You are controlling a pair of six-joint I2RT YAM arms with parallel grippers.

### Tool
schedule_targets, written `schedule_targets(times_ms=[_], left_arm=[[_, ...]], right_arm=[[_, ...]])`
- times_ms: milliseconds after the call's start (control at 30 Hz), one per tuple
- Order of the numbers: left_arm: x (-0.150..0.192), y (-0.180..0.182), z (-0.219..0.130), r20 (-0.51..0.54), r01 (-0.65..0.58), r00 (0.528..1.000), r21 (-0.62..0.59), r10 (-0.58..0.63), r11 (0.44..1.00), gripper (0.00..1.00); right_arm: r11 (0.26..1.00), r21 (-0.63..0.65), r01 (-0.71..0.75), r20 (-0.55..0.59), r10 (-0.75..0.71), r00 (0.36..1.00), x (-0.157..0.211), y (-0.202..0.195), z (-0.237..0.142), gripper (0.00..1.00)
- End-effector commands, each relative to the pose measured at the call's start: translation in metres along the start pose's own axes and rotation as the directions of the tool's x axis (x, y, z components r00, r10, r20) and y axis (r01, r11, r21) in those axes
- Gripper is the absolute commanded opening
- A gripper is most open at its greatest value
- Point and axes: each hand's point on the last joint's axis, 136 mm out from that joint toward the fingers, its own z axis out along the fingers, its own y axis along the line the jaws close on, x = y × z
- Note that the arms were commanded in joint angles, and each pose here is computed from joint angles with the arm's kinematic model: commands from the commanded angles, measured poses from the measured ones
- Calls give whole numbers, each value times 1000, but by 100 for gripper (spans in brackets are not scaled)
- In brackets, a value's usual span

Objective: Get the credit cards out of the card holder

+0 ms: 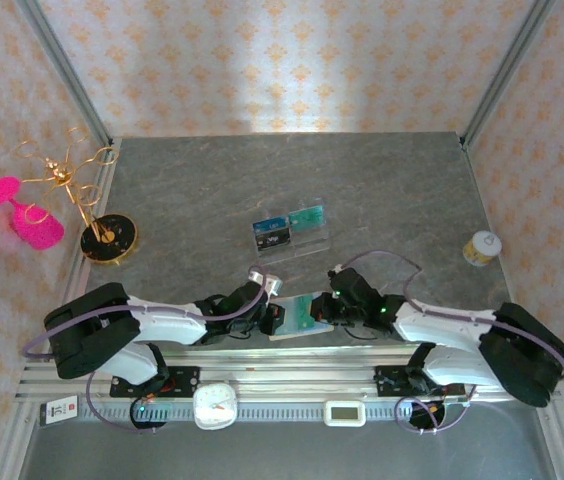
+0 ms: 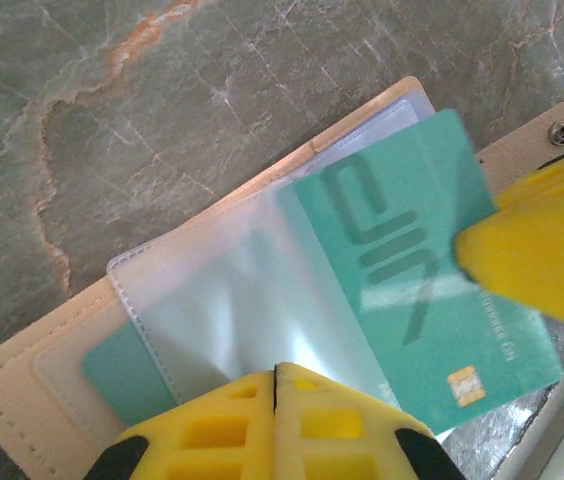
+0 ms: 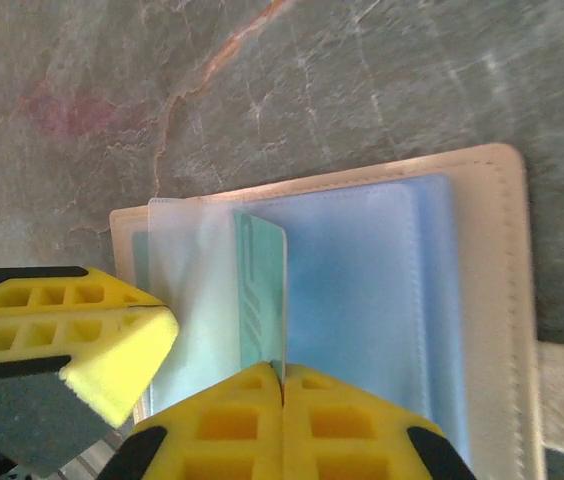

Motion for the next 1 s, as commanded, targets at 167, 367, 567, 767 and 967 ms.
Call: schedule_targets(times_ms=[167, 367, 567, 767, 967], left_arm=[[-63, -21, -44, 240, 96, 961, 164, -134, 982, 4], [-133, -40, -119, 509, 107, 794, 422, -333, 900, 35], [-155, -59, -159, 588, 20, 697, 555, -409, 832, 41], [-157, -60, -174, 600, -5, 645, 622, -473, 783, 42], [-162, -65, -183, 604, -38, 620, 661, -501, 750, 42]], right_arm=[[995, -98, 34, 166, -18, 986, -29, 27, -35, 0], [961, -270, 67, 393, 47, 918, -77, 77, -74, 0], [899, -426, 107, 548, 162, 820, -119, 124, -115, 0], [852, -507, 133, 590, 230, 774, -137, 153, -132, 0], [817, -544, 190, 604, 223, 765, -140, 185, -137, 0]])
